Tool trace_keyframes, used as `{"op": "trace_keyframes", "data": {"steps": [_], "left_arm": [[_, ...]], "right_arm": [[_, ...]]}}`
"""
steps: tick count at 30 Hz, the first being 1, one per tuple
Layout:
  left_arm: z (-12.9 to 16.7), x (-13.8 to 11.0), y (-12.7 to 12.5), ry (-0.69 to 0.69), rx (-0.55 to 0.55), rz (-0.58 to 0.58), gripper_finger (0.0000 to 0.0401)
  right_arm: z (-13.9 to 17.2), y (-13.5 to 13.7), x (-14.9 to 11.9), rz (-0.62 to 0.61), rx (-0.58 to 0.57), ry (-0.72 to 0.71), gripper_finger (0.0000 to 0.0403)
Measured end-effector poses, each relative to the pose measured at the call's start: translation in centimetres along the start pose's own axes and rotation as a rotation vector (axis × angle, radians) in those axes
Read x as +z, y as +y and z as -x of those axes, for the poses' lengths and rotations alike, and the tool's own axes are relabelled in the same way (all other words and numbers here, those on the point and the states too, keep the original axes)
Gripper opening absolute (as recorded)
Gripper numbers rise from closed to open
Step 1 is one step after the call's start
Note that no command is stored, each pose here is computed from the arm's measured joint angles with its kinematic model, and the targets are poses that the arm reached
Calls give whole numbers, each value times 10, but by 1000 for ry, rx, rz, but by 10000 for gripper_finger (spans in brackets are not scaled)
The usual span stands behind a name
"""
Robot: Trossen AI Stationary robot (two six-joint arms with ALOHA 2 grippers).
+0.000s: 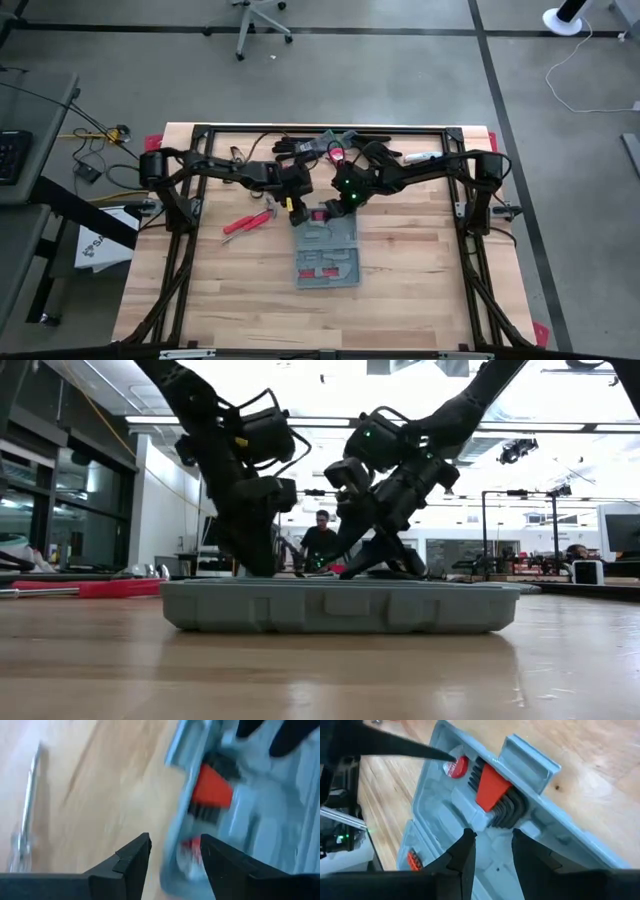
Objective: Prefit tool cases
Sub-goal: Remove the set of allen wrenches from the gray tool box
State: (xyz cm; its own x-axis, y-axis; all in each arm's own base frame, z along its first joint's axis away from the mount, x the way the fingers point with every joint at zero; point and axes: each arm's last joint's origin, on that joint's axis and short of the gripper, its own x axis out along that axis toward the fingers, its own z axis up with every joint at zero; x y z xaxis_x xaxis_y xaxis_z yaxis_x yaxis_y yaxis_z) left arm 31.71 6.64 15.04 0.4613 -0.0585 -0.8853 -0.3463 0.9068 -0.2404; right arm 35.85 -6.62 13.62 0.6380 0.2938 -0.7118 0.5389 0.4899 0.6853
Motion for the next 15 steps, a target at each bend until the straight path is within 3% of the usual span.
{"op": "trace_keyframes", "data": {"steps": [7,15], "left_arm": [[-8,-8,-1,82,36,-29,155],[-40,-16,1,173,6,-9,148]], "right_arm": [[1,-3,1,-7,-43,-23,117],[4,-9,3,-11,-71,-16,117]]}}
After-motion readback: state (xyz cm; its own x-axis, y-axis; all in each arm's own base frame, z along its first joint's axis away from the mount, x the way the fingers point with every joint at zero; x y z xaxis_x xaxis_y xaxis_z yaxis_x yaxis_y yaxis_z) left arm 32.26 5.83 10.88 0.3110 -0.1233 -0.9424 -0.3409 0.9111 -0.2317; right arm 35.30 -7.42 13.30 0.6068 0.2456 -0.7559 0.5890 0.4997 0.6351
